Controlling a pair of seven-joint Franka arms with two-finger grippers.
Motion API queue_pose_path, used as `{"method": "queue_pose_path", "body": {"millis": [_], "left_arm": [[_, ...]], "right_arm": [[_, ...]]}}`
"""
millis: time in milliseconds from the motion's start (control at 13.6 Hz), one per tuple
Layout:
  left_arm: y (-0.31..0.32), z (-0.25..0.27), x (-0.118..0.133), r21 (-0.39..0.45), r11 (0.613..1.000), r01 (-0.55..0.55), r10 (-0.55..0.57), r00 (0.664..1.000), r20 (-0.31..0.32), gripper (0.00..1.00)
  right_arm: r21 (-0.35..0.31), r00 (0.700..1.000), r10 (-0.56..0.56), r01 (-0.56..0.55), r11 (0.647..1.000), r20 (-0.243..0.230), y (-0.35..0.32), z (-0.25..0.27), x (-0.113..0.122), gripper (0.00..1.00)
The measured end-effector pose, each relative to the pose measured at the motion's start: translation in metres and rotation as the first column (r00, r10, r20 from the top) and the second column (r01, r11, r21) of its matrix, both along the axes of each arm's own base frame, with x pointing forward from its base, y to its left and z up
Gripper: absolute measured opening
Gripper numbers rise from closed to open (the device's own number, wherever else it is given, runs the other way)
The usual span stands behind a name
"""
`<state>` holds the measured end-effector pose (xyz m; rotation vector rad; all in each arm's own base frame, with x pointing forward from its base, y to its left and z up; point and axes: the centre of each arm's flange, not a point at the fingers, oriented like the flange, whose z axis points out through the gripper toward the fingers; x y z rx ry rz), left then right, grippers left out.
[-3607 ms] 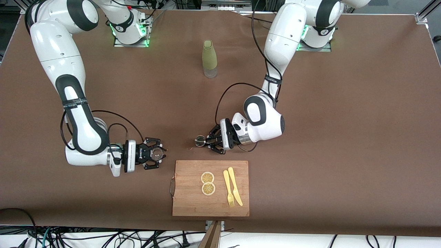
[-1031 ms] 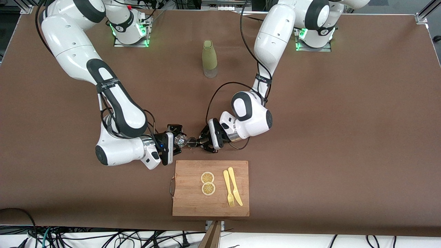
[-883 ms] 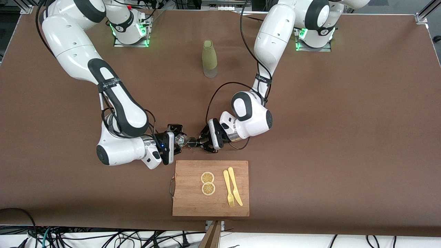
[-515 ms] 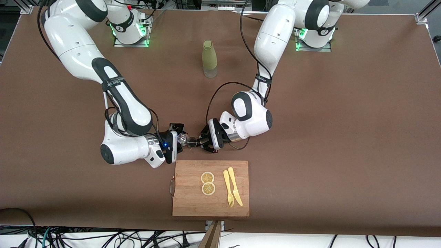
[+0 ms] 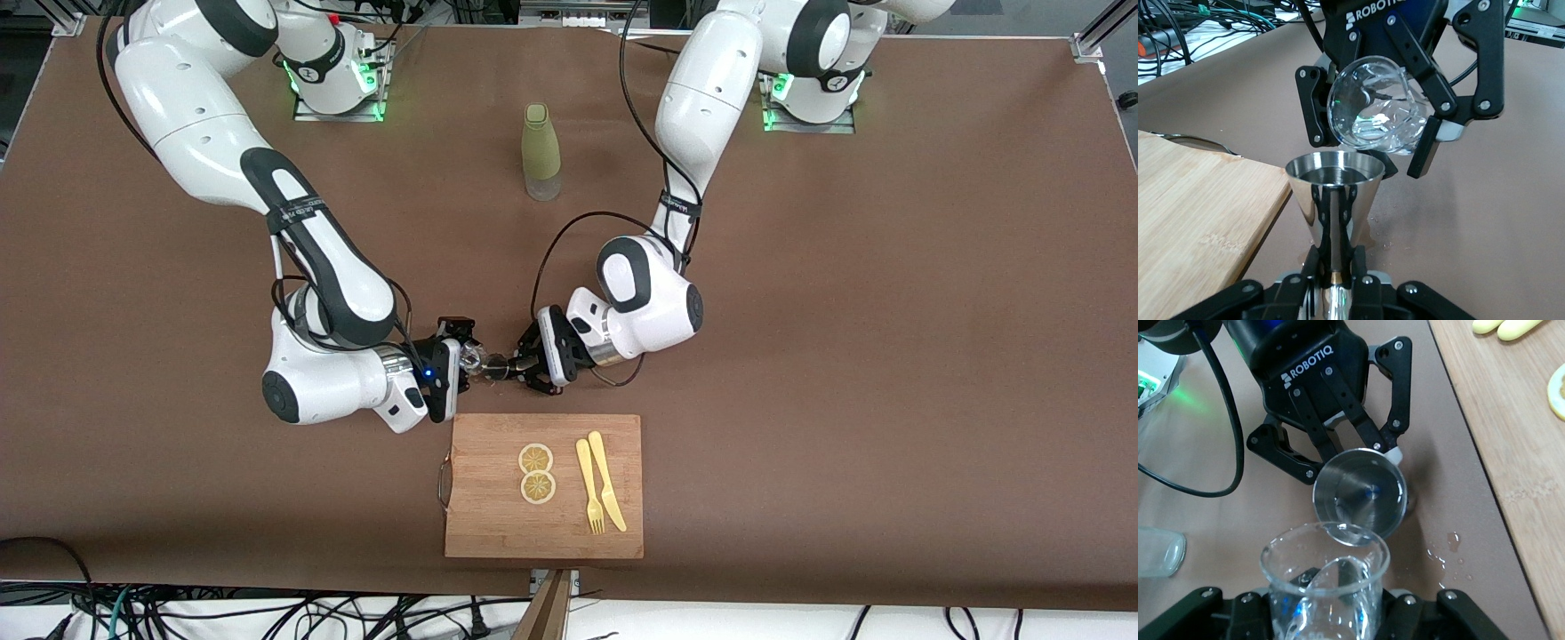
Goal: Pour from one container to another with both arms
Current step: 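Tilt the jigger with the left gripper to pour into the glass cup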
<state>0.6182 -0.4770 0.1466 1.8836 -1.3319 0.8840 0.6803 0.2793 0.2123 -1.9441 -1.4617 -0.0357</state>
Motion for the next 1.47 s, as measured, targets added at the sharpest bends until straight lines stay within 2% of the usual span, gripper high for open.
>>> {"method": "queue_pose_path", "body": {"millis": [515, 883, 1472], "left_arm": [[0.000, 0.000, 0.000, 0.000, 1.000, 0.000, 0.000, 1.000, 0.000, 0.21], [0.000, -0.001, 0.000, 0.001, 1.000, 0.000, 0.000, 1.000, -0.001, 0.21], [0.000, -0.001, 0.000, 0.001, 1.000, 0.000, 0.000, 1.000, -0.001, 0.21]], "right_arm": [[-0.044, 0.999, -0.024, 0.022, 0.999, -0.029, 0.009, 0.003, -0.004, 0.24], [-0.108, 0.997, -0.028, 0.020, 0.994, -0.075, 0.016, 0.009, -0.011, 0.23], [-0.137, 0.994, -0.028, 0.014, 0.991, -0.102, 0.017, 0.017, -0.012, 0.22]]}}
